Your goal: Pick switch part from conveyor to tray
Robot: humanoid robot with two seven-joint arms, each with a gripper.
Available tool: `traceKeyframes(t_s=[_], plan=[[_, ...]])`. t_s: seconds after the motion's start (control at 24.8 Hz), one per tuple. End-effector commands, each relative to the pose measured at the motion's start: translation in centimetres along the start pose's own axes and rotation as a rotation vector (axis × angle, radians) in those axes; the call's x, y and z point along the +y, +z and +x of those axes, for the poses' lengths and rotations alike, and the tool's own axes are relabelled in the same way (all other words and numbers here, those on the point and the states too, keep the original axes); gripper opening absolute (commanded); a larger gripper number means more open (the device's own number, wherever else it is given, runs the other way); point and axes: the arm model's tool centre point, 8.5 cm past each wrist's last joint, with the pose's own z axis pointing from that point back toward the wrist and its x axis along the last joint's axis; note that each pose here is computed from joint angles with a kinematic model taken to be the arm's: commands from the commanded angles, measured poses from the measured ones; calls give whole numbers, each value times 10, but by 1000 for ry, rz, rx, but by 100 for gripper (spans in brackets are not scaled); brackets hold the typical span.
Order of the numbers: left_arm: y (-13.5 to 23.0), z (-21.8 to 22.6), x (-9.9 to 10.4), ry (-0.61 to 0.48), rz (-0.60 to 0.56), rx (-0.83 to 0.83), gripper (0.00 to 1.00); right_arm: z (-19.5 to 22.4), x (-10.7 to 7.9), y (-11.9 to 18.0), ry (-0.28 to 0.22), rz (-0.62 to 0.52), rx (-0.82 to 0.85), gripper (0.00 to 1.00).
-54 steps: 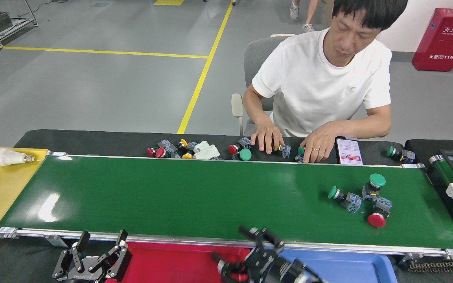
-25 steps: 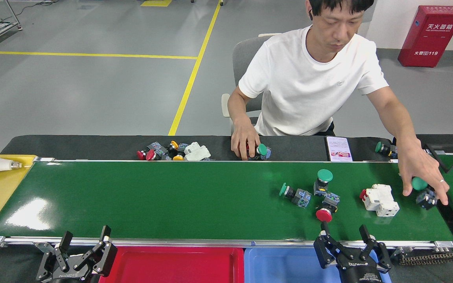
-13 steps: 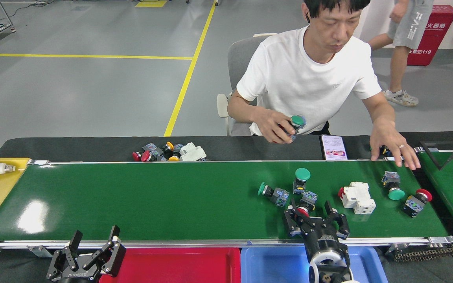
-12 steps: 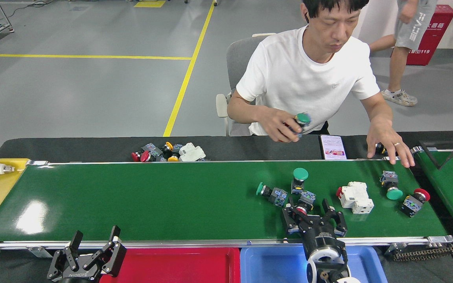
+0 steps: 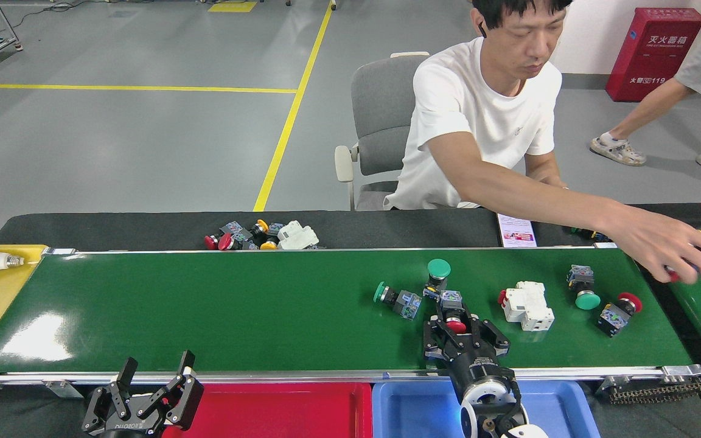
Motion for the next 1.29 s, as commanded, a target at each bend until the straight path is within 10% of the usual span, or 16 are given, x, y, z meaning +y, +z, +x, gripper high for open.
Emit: traceKeyframes(t_s=[0.0, 0.36, 0.4, 0.44, 0.85, 1.25], plan=[[-5, 11, 7, -15, 19, -48, 100, 13, -13, 12, -4, -48, -90, 36], [-52, 93, 17, -170, 41, -284, 100, 109, 25, 104, -64, 14, -645, 44], [-62, 101, 19, -170, 44, -301, 100, 118, 31, 106, -56, 39, -672, 58], [-74, 108, 18, -176, 28, -319, 100, 126, 35, 109, -47, 70, -697, 99], [-126, 128, -14, -205, -107, -382, 100, 121, 32, 103, -17, 101, -688, 99], [-135, 140, -20, -226, -130, -401, 100, -45, -40, 59, -82, -200, -38, 97]])
